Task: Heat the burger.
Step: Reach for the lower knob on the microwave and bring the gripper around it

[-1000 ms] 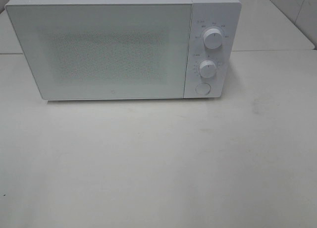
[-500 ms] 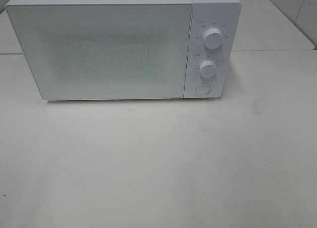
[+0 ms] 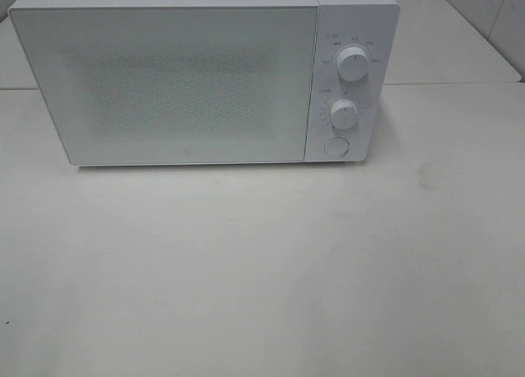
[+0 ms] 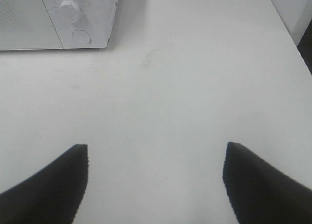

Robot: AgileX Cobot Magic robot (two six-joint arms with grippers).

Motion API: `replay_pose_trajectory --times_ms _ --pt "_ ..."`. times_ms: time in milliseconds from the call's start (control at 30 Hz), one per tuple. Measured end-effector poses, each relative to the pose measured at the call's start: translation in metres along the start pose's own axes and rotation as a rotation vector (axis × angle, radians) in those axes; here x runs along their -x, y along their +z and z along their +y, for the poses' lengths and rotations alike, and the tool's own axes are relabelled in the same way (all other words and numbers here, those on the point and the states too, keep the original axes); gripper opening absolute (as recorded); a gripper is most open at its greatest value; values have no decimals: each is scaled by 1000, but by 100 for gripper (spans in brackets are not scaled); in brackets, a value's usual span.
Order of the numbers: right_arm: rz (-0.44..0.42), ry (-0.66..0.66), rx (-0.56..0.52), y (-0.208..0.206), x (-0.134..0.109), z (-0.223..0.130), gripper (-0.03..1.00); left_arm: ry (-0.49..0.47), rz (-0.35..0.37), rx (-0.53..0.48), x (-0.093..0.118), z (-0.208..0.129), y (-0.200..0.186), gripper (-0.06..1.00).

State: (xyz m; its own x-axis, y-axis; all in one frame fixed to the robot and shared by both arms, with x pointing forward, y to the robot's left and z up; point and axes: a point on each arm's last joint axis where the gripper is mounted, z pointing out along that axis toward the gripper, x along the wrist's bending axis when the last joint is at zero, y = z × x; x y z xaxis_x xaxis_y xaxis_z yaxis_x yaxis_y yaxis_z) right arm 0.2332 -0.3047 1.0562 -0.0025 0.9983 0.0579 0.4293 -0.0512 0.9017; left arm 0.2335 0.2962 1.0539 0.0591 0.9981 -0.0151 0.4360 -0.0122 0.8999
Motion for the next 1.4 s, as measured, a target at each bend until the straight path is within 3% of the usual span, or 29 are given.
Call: replay_pose_trajectory --times_ms 267,433,500,1400 --pt "4 11 34 -3 0 4 75 0 0 0 0 0 0 97" --pt "8 18 174 -5 0 18 75 0 0 0 0 0 0 97" --pt "1 11 183 -4 0 19 75 0 0 0 0 0 0 97" --pt "17 -51 14 110 -12 40 75 0 0 0 0 0 0 97"
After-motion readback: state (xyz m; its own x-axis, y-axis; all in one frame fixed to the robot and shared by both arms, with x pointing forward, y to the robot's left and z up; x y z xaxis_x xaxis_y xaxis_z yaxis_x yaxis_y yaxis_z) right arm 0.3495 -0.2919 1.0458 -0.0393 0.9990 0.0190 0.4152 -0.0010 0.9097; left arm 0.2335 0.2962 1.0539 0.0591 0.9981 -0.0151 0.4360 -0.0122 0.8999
